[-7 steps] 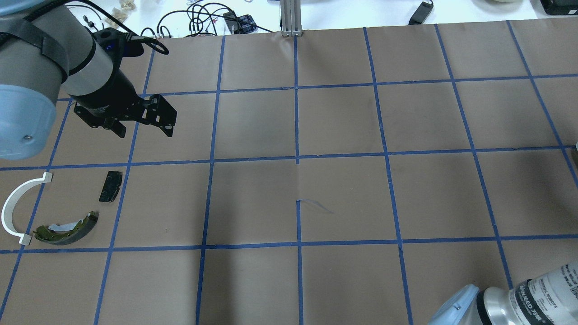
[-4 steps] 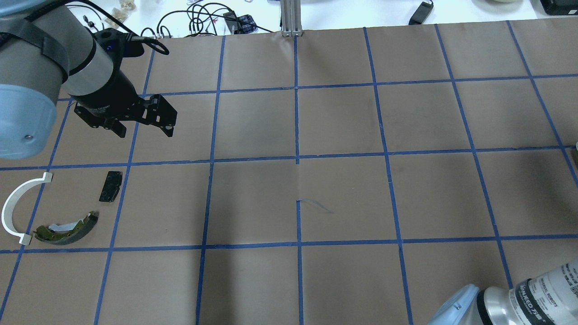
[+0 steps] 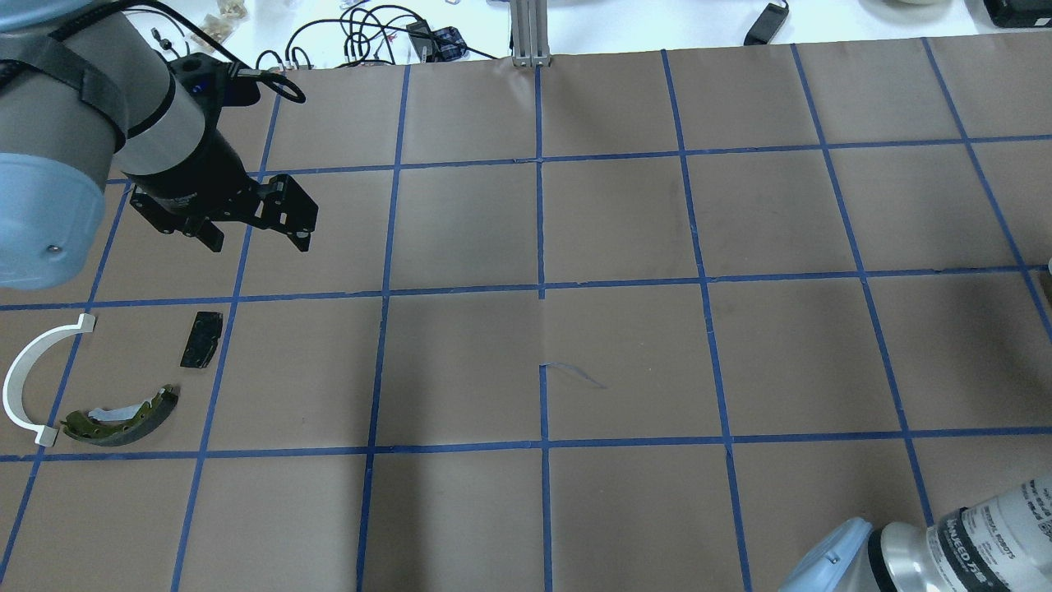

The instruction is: Place bearing gear from tray to pile

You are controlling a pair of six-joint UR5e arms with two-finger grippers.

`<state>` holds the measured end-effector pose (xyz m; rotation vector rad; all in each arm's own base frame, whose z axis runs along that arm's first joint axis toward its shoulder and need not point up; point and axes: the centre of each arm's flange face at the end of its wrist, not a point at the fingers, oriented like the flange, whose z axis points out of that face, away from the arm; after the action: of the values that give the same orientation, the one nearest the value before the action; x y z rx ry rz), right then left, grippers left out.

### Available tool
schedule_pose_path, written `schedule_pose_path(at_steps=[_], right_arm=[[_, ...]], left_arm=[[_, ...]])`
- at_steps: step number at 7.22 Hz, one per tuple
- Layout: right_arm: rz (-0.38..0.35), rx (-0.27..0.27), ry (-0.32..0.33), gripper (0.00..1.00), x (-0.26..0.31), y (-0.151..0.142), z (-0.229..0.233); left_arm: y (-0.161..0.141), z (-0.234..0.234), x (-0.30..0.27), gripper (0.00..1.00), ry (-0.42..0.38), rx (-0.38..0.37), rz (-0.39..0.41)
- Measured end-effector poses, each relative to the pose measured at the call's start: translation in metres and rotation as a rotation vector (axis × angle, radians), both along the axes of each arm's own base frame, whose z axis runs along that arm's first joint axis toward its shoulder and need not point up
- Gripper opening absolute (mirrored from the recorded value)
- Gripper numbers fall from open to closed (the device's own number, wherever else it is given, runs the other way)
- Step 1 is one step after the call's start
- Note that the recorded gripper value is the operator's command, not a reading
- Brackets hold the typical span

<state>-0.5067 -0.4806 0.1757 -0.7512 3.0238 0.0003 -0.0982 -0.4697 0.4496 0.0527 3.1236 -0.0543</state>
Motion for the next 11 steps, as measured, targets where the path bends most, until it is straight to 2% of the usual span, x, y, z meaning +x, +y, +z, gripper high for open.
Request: schedule_pose_path(at_steps=[2,5,7,9,11], right_arm=[[-0.003,0.005,0.001,0.28,0.001,0.001,-0.001],[-0.012,0.004,0.008,0.18,0.0,0.001,0.003],[-0.015,0.002,0.018,0.18,0.0,0.0,0.009],[-0.047,-0.002,0.059,0.18,0.019,-0.01,0.052],[-0.07,-0.002,0.066,0.19,0.089,-0.048,0.105]], left_arm=[[0.0,0.0,0.0,1.0,-0.002,-0.001,0.0],[-0.001,0.0,0.0,1.0,-0.002,-0.002,0.001],[-0.001,0.0,0.0,1.0,-0.002,-0.004,0.001],[-0.001,0.0,0.0,1.0,-0.002,-0.005,0.001],[-0.001,0.0,0.0,1.0,-0.002,-0.004,0.001]])
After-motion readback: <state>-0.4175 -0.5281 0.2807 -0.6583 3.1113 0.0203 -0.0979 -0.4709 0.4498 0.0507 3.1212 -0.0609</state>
